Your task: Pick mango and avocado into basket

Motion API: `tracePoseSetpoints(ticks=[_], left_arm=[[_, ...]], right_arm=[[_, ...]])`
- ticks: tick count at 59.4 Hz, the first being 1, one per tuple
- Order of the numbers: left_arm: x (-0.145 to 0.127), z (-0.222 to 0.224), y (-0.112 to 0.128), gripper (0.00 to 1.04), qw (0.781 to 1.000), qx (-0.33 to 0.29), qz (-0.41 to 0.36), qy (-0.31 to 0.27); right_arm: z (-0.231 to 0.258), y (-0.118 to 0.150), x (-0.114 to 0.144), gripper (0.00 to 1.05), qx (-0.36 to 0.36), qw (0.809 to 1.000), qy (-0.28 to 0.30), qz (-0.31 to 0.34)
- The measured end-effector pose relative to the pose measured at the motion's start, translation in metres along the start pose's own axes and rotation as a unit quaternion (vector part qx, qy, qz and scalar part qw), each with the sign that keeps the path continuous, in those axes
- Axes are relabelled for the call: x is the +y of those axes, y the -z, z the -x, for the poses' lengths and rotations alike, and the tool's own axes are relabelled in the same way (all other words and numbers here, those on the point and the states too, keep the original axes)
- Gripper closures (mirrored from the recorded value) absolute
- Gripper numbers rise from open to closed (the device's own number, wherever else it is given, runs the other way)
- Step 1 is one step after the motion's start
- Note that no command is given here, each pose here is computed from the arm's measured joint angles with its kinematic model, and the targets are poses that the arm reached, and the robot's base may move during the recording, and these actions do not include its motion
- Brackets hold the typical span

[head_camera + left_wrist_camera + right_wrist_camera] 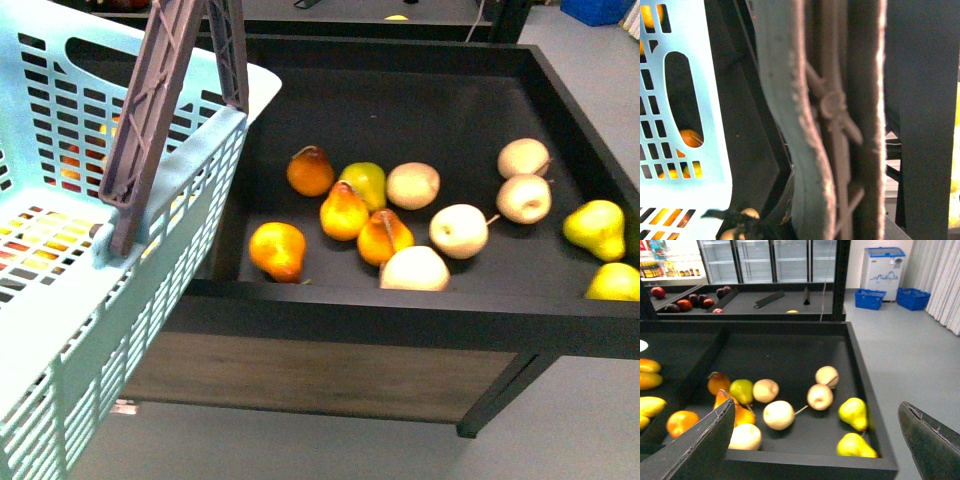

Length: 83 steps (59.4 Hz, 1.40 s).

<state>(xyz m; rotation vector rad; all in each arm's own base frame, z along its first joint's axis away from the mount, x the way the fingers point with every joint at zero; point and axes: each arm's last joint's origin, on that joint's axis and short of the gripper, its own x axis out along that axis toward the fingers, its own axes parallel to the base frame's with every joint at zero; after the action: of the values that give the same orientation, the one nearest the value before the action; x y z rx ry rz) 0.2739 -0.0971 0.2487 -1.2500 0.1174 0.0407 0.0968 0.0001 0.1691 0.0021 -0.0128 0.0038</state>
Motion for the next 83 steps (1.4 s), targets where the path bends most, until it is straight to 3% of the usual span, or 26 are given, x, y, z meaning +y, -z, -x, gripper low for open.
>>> tracePoseSetpoints(ticks=[83], left_arm=[[0.0001, 0.0, 0.0, 0.98, 1.0, 0.0, 0.001, 0.0]], right_arm=[[0.0, 0.0, -0.0001, 0.09, 0.0, 1.0, 0.002, 0.0]])
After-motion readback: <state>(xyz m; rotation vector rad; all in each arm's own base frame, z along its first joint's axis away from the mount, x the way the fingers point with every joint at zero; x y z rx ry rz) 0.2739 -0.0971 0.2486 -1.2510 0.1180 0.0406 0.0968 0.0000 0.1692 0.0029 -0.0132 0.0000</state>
